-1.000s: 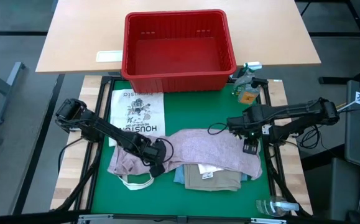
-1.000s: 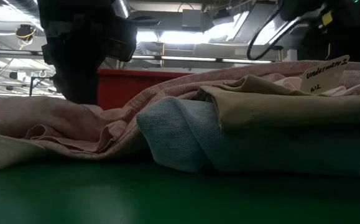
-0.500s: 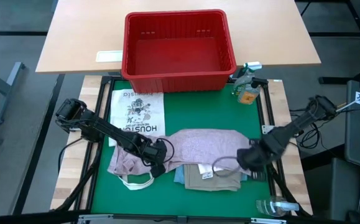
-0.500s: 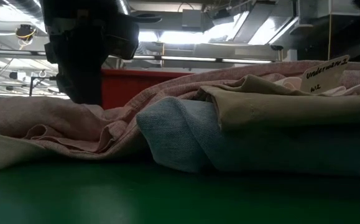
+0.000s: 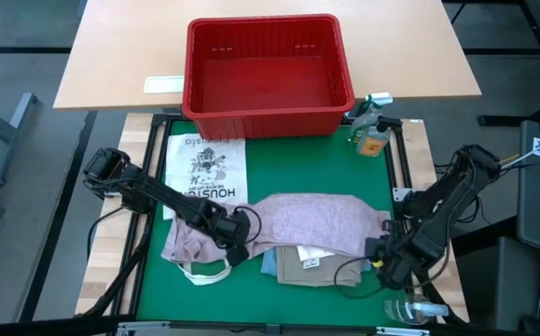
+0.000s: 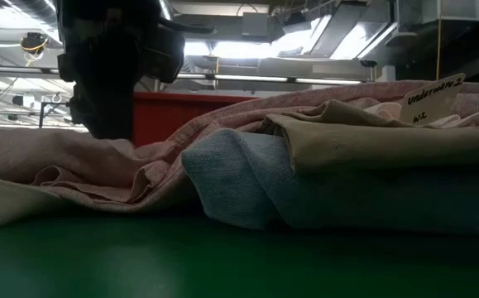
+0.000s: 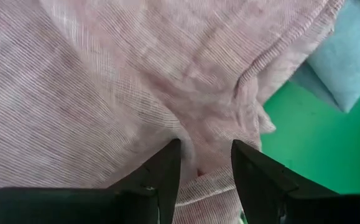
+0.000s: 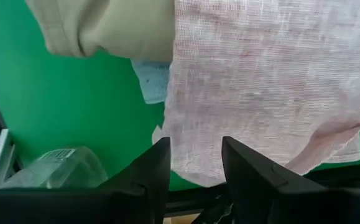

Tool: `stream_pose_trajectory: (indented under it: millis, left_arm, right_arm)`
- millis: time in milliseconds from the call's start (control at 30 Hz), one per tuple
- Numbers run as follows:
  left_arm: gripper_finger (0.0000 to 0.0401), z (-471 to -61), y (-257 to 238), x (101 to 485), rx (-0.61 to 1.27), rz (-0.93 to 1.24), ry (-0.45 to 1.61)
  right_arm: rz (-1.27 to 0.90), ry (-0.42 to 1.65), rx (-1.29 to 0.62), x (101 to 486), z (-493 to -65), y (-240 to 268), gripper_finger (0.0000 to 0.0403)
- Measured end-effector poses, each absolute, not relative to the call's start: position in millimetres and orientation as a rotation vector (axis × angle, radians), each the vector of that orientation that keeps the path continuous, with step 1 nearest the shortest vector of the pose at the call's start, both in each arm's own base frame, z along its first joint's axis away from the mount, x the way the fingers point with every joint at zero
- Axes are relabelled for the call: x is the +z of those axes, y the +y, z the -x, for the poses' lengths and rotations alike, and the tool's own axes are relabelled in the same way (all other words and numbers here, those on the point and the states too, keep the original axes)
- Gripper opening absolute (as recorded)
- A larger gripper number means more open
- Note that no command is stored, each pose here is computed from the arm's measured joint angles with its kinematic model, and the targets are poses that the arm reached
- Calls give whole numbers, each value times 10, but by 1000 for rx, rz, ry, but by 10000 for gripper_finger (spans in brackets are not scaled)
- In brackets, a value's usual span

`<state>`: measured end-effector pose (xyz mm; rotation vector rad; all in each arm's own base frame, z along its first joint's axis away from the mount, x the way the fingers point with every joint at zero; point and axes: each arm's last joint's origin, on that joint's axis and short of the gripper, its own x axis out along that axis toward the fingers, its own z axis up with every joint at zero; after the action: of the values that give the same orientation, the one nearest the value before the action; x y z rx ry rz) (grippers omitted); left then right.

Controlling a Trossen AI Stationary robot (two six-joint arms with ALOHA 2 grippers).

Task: Fold laundry
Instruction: Fold the pink polo

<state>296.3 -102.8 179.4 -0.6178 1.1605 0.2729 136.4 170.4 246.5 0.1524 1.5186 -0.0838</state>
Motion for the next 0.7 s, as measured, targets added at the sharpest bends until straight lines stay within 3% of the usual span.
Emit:
stream_pose_trajectory:
  millis: [700]
  left_arm:
    - [137,-2970,-1015,1797,281,686,1173]
  right_arm:
    - [-71,1588,-169,2115,-1519,1894,145]
